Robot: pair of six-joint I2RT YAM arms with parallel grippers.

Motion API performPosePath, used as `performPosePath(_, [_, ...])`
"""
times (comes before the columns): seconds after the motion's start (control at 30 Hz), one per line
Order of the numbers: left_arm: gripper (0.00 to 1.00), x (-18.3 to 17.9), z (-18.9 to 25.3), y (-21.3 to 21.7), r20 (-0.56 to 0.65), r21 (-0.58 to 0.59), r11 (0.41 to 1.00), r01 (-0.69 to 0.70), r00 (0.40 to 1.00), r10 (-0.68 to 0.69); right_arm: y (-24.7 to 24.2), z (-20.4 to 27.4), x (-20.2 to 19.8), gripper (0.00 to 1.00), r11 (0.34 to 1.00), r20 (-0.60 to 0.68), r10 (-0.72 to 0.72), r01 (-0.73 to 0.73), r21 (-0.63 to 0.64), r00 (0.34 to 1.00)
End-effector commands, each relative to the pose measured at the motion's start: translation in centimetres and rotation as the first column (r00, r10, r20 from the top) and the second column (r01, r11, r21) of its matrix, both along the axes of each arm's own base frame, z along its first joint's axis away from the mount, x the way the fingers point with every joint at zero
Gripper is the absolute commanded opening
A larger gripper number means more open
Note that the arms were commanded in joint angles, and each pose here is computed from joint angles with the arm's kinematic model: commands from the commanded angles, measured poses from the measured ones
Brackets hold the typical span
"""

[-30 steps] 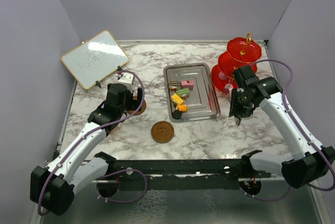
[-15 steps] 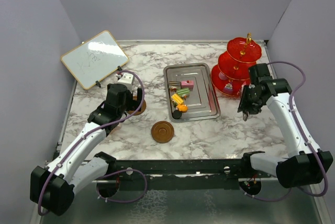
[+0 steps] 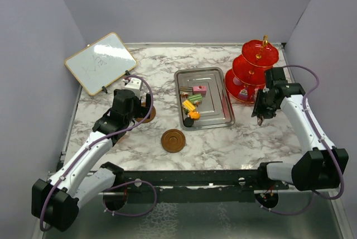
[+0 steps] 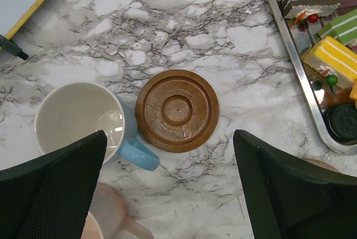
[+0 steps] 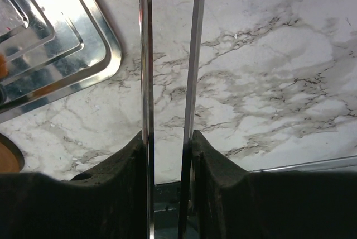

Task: Serve the afternoon tea
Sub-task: Place the desert on the desert table.

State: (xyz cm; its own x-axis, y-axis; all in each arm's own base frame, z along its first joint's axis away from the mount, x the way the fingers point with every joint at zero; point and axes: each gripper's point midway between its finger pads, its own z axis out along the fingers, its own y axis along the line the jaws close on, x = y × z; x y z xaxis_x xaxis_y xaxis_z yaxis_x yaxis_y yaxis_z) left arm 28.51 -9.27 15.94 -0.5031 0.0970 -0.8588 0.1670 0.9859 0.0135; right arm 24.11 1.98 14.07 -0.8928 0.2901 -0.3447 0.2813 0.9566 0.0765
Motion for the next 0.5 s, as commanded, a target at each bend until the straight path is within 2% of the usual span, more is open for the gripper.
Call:
performPosePath(0.0, [0.99, 0.44, 1.32, -0.11, 0.035, -0.018, 1.0, 0.0, 0.999, 0.001, -0.7, -0.16, 1.64, 0.27, 1.0, 0.059, 0.003, -0.002, -0.01, 0.998])
performPosePath(0.47, [0.99, 0.48, 1.37, 0.34, 0.037, -0.005, 1.0, -0.021, 0.999, 0.021, -1.17, -0.21, 2.51, 0.27, 1.0, 0.092, -0.018, 0.019, -0.011, 0.996])
